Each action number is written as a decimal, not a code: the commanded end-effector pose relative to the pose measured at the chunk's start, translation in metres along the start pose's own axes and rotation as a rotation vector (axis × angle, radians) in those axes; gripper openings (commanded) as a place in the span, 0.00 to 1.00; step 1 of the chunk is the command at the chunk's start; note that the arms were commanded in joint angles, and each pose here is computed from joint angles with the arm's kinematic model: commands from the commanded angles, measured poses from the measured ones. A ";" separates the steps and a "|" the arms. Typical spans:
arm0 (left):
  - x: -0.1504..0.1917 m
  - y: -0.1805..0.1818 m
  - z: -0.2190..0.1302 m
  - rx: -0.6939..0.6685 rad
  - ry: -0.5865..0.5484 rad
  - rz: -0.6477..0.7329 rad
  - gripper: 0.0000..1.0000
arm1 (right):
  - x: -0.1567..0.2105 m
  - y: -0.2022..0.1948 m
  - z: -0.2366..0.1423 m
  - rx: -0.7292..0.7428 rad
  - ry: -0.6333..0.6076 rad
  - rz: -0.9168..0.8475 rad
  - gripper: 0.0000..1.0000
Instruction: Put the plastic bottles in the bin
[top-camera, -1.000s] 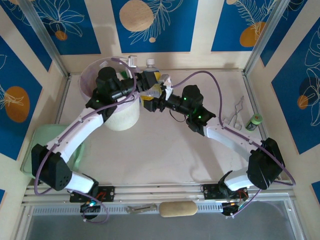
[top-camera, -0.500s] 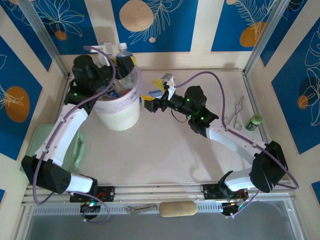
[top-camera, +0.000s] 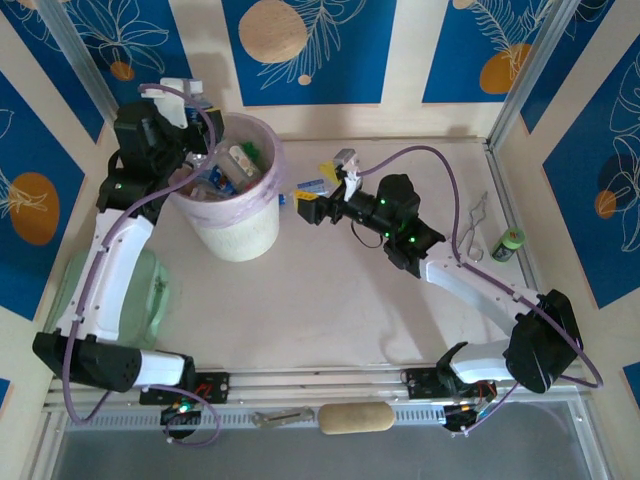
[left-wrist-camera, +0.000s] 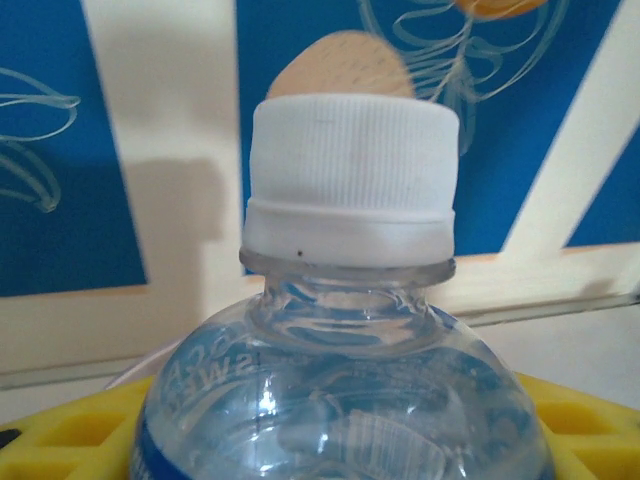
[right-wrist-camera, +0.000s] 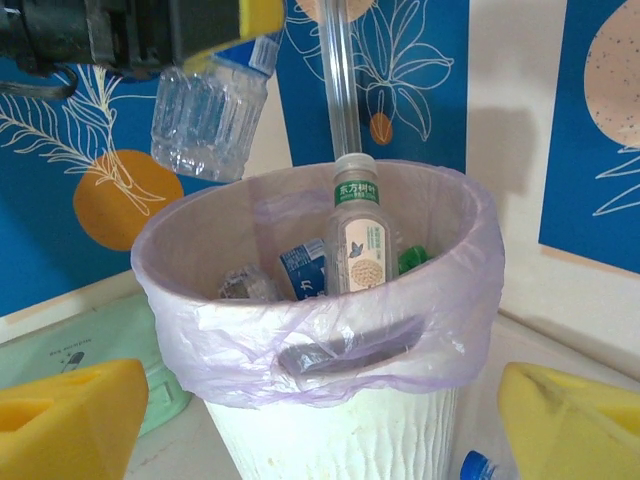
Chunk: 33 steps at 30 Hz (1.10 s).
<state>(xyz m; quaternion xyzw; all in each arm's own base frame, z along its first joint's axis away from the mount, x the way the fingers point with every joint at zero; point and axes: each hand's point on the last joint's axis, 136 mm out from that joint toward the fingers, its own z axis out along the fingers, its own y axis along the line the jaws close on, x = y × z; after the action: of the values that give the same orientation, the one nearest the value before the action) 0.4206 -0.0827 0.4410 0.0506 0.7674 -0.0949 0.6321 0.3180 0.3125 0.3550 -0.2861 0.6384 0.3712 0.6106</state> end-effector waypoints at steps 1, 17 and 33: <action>0.021 0.031 0.009 -0.140 0.076 0.077 0.64 | -0.003 -0.002 -0.005 0.020 -0.006 0.008 0.92; 0.084 0.054 0.049 -0.186 0.258 0.022 0.66 | 0.006 -0.009 -0.008 0.057 0.022 0.001 0.92; 0.045 0.043 0.015 -0.149 0.162 -0.022 1.00 | 0.016 -0.033 0.004 0.102 0.058 0.011 0.92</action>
<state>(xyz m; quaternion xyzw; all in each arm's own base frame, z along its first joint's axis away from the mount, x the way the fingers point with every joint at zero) 0.4533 -0.0489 0.3506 0.0065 0.8467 -0.0266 0.5314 0.3315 0.3015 0.3352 -0.2702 0.6686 0.3483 0.5989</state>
